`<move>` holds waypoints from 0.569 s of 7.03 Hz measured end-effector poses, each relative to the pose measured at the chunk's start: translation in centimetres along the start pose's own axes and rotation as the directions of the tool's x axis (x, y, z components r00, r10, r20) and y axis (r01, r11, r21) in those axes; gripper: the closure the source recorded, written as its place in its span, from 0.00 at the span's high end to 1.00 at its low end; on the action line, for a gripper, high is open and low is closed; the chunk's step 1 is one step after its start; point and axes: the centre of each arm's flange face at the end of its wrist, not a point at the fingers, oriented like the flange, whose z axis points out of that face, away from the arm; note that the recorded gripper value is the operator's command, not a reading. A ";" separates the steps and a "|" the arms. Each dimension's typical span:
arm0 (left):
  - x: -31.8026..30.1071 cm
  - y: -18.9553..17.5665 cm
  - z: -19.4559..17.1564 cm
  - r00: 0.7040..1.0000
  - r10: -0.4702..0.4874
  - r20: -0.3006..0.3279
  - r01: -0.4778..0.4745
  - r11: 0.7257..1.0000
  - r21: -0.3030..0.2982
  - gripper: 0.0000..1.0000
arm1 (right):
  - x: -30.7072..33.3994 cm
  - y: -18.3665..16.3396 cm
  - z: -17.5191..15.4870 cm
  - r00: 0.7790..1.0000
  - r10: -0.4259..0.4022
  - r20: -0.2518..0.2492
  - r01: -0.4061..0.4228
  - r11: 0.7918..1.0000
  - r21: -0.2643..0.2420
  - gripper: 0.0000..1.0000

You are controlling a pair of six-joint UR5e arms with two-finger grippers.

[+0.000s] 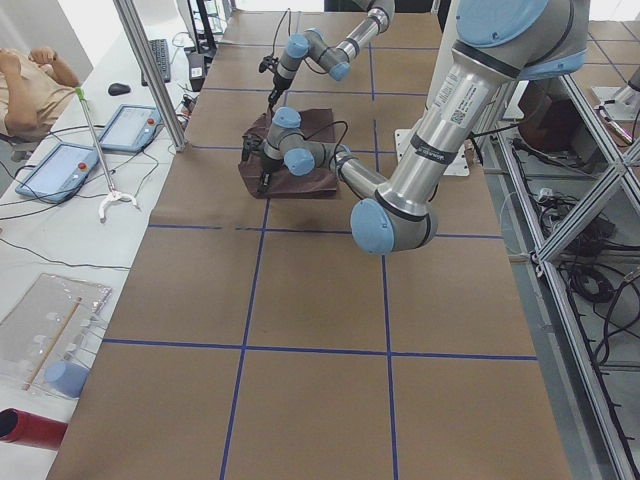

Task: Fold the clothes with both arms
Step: 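Lay the hem near the collar and open both grippers, then draw the left gripper back toward the robot while the right gripper holds position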

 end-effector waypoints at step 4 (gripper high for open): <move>-4.8 7.1 -7.0 0.990 -0.008 -0.138 0.000 0.998 -0.056 0.63 | 0.1 -1.6 -3.4 0.986 -0.139 0.093 0.146 0.987 -0.069 1.00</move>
